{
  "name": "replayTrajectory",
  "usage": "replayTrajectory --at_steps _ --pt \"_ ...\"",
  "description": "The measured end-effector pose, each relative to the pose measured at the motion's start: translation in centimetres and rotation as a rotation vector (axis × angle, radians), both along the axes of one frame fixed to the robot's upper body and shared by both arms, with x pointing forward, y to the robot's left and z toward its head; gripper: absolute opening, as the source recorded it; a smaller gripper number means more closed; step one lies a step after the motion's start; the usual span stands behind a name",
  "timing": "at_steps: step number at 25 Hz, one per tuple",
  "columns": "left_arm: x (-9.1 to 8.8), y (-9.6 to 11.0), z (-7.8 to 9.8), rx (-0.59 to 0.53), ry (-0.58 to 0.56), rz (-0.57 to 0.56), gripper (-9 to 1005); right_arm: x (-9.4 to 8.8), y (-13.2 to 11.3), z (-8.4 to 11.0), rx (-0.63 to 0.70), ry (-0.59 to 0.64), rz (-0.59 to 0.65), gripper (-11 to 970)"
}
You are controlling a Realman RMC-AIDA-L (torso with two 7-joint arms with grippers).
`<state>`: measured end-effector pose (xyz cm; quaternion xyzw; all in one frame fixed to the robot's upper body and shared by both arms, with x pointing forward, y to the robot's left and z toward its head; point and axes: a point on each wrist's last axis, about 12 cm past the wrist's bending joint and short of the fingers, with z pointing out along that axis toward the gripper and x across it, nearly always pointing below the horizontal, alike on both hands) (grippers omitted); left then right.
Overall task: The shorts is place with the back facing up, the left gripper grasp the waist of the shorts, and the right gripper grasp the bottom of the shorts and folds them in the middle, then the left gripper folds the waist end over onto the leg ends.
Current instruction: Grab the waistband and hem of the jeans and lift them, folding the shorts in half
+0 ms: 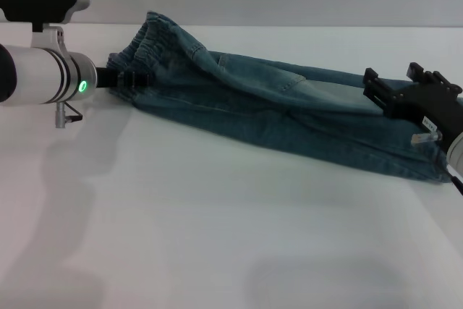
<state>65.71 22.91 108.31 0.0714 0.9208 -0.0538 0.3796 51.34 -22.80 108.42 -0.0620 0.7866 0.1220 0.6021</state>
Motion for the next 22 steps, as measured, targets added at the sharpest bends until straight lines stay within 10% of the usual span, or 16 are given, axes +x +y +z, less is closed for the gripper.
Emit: replayTrajectory --at_steps 5,22 --pt "-0.1 0.2 -0.1 0.002 0.002 0.001 853 0.0 0.0 0.0 -0.001 0.0 0.001 741" --pt "-1.3 1.1 1.1 -0.031 -0.062 0.009 253 -0.2 0.1 -0.1 -0.002 0.004 0.006 741"
